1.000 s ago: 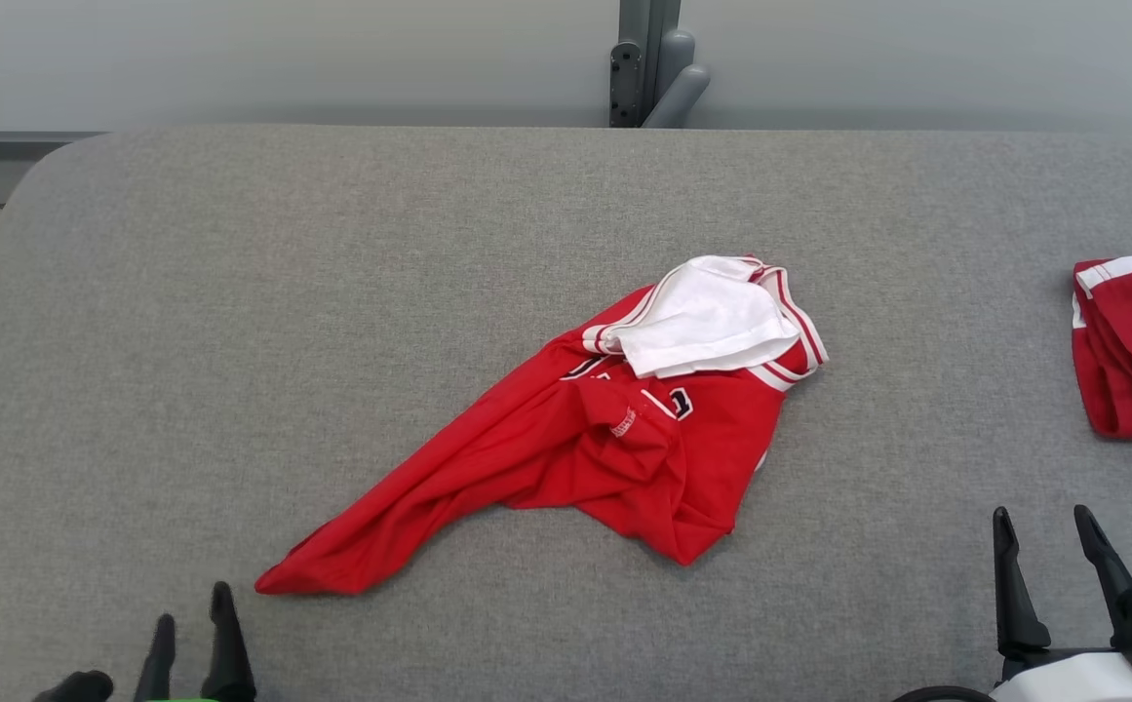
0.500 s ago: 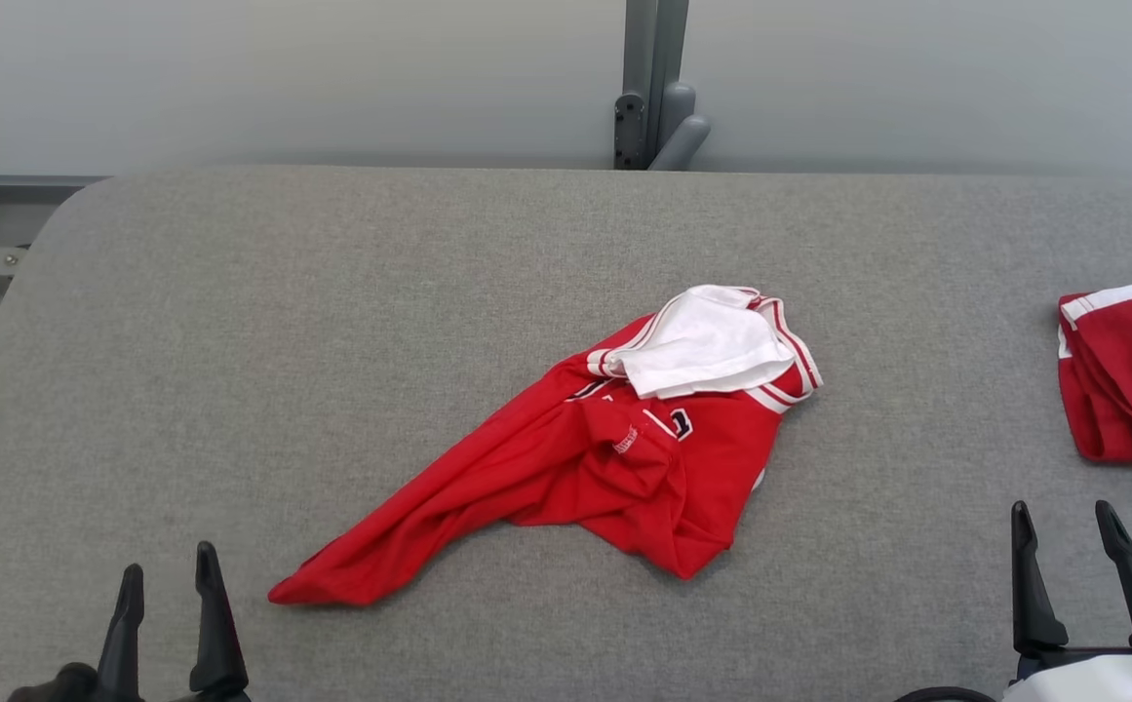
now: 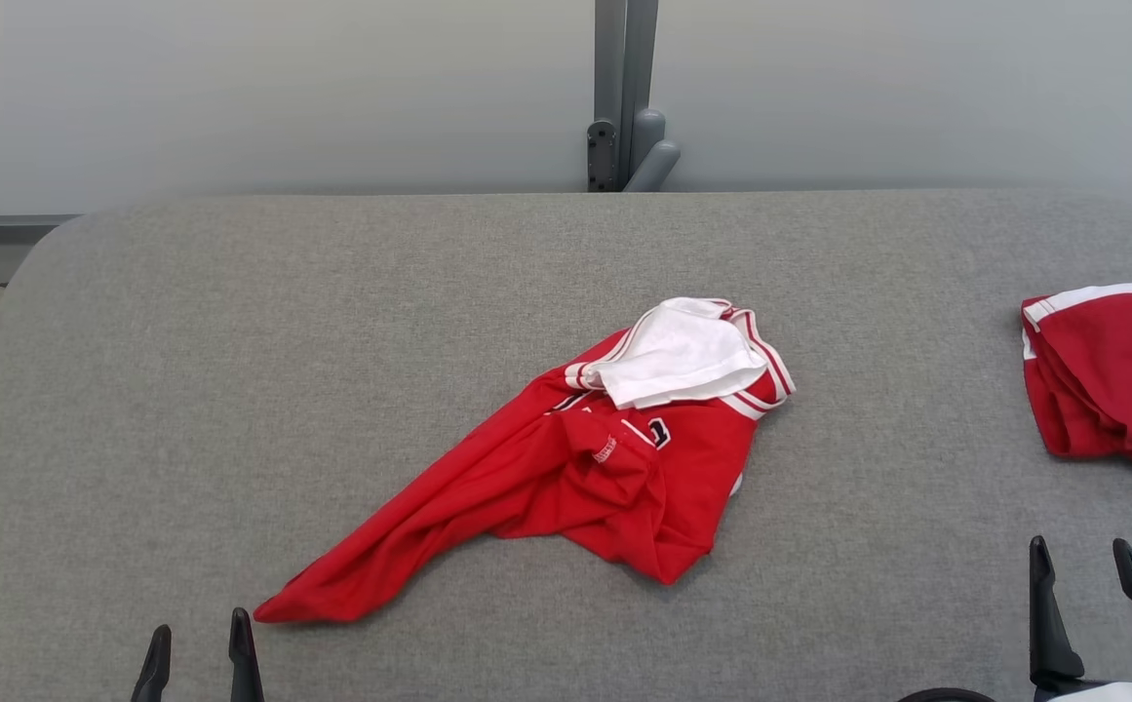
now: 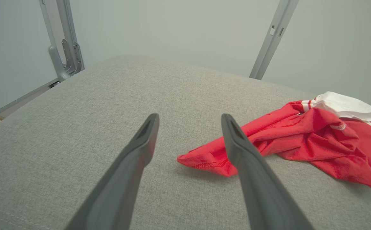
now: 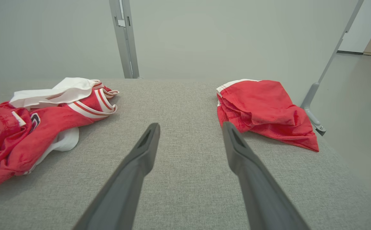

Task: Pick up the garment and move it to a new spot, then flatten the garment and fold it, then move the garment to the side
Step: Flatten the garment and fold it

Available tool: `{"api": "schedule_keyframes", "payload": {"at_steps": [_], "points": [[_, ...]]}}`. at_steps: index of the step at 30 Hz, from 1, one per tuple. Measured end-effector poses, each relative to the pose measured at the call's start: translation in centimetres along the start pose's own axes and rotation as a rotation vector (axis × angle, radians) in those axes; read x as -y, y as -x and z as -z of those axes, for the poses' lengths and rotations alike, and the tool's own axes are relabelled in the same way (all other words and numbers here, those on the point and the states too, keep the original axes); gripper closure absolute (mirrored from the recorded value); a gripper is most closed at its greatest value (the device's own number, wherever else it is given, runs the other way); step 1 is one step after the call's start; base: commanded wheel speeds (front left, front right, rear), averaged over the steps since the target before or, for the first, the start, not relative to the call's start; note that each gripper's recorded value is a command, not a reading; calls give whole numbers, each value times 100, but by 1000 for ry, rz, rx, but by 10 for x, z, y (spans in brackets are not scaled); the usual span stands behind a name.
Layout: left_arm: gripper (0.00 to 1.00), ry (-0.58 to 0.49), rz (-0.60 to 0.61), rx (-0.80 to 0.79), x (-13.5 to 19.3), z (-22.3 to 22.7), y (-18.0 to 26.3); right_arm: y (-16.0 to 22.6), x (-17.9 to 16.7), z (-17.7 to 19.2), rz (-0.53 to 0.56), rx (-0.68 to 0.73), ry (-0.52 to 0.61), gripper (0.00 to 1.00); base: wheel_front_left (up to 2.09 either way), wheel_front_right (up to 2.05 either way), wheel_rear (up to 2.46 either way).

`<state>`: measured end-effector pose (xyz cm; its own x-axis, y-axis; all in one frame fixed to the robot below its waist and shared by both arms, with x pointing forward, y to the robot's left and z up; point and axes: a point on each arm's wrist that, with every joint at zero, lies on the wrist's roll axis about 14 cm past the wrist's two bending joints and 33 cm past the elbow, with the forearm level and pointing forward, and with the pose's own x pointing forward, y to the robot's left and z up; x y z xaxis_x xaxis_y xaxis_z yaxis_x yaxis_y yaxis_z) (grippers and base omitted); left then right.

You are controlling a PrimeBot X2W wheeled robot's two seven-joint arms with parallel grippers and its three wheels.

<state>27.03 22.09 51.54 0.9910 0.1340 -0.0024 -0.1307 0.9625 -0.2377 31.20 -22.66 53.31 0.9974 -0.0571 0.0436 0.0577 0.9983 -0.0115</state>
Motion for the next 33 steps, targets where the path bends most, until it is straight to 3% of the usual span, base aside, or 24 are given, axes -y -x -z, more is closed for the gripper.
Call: {"api": "schedule_keyframes", "payload": {"at_steps": [9,14,19,25,33], "points": [[0,-10,-14,-15,-5,4,2,3,4,7,13,-21,-6,0,0,0,0],[0,4,-26,-32,-8,9,3,-9,-12,-1,-26,7,-55,0,0,0,0],[0,77,-42,-145,-5,46,1,-51,-70,-23,-183,77,-115,0,0,0,0],[0,154,-43,-237,5,70,-32,-113,-135,-28,-406,-48,-51,0,0,0,0],[0,220,-44,-340,13,77,-59,-153,-171,-5,-526,-276,5,0,0,0,0]]}}
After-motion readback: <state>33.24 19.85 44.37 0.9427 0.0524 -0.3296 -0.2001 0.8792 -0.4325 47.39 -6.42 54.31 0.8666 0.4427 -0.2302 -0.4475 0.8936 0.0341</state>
